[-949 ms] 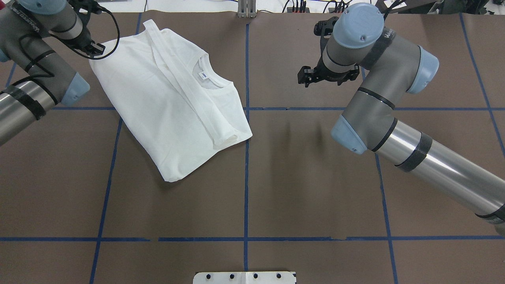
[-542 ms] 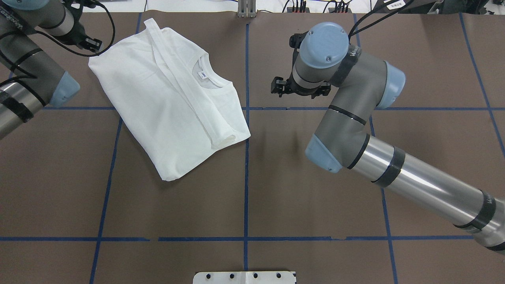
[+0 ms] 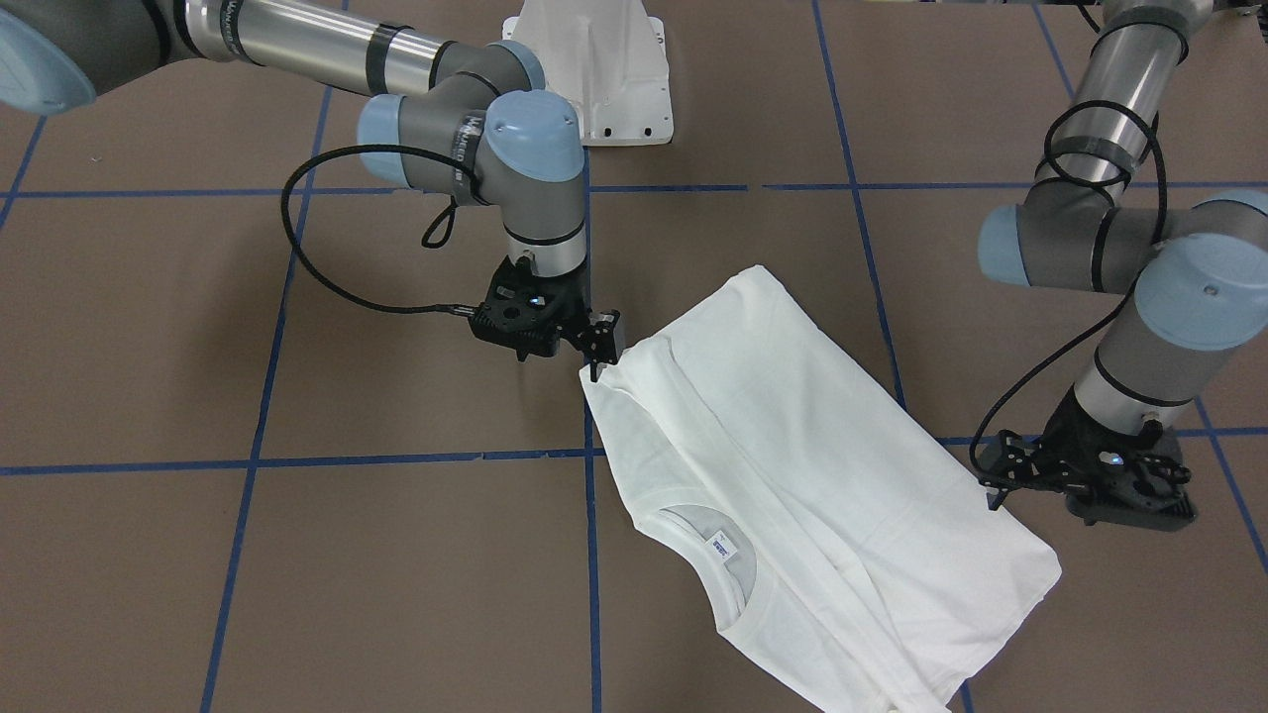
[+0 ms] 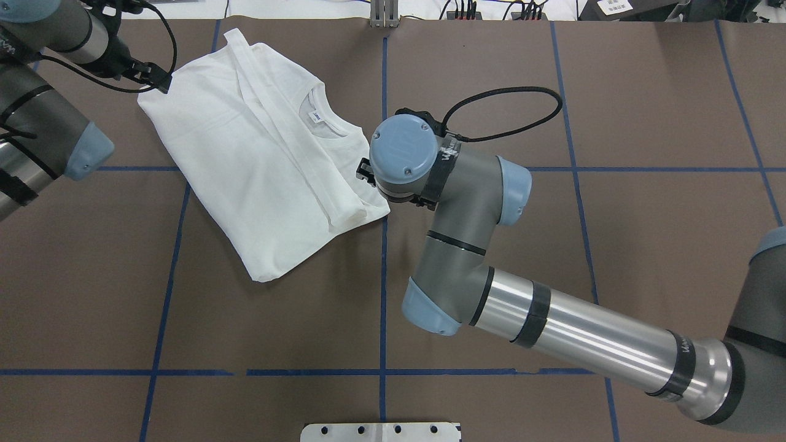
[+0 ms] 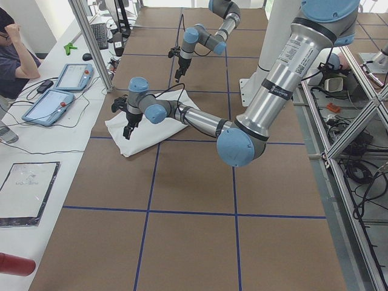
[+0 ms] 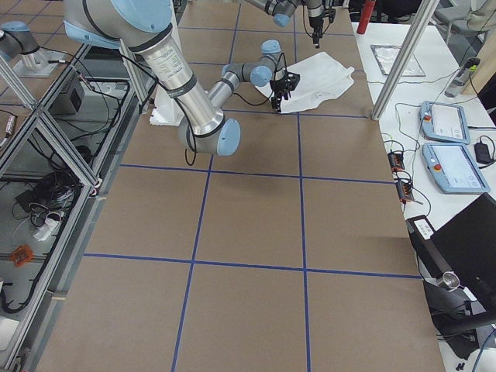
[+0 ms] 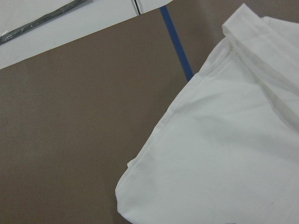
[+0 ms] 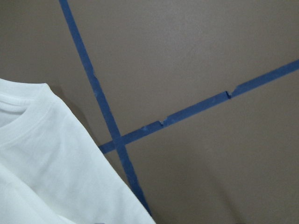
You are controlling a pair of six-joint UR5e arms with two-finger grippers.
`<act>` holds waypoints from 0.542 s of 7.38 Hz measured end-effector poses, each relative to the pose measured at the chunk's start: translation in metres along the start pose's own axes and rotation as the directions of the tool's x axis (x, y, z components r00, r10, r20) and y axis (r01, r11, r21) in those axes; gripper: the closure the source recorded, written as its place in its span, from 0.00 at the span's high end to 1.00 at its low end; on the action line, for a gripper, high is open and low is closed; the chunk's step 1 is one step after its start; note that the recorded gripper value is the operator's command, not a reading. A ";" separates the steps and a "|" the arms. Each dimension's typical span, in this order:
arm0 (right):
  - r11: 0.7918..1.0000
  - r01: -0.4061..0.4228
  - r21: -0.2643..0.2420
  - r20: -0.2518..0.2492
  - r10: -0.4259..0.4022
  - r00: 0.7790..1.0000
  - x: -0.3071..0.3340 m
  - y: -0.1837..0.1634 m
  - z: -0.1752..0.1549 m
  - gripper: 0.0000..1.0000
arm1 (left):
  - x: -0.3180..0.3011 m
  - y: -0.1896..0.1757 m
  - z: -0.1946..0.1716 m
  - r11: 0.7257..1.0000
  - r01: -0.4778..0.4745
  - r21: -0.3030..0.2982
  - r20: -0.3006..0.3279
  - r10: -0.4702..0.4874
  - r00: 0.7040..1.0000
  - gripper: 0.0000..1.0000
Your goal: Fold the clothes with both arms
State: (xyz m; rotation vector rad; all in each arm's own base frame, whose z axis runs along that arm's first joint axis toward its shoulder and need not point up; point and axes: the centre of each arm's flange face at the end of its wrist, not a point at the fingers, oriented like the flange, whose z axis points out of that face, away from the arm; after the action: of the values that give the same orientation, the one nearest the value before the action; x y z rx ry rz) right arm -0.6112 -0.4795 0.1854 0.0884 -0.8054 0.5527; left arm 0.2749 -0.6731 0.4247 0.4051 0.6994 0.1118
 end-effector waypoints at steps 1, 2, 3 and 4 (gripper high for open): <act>0.998 -0.057 0.018 -0.003 0.057 0.998 -0.015 0.012 0.012 0.79 | 0.003 0.002 -0.001 1.000 0.013 0.001 -0.008 -0.013 1.000 1.00; 0.996 -0.090 0.027 0.001 0.090 0.996 -0.022 0.020 0.022 0.77 | 0.010 0.004 -0.002 1.000 0.026 0.003 -0.017 -0.026 1.000 1.00; 0.994 -0.103 0.031 0.002 0.103 0.995 -0.025 0.027 0.028 0.75 | 0.017 0.007 -0.001 0.999 0.033 0.002 -0.026 -0.033 0.999 1.00; 0.994 -0.104 0.031 0.000 0.104 0.995 -0.025 0.032 0.033 0.75 | 0.020 0.008 -0.001 0.999 0.036 0.002 -0.030 -0.036 0.999 1.00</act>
State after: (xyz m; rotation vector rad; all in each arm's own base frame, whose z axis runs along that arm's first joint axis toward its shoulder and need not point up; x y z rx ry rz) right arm -0.6626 -0.4717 0.1866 0.0749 -0.8028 0.6633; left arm 0.2900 -0.6606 0.4146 0.3939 0.7360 0.0827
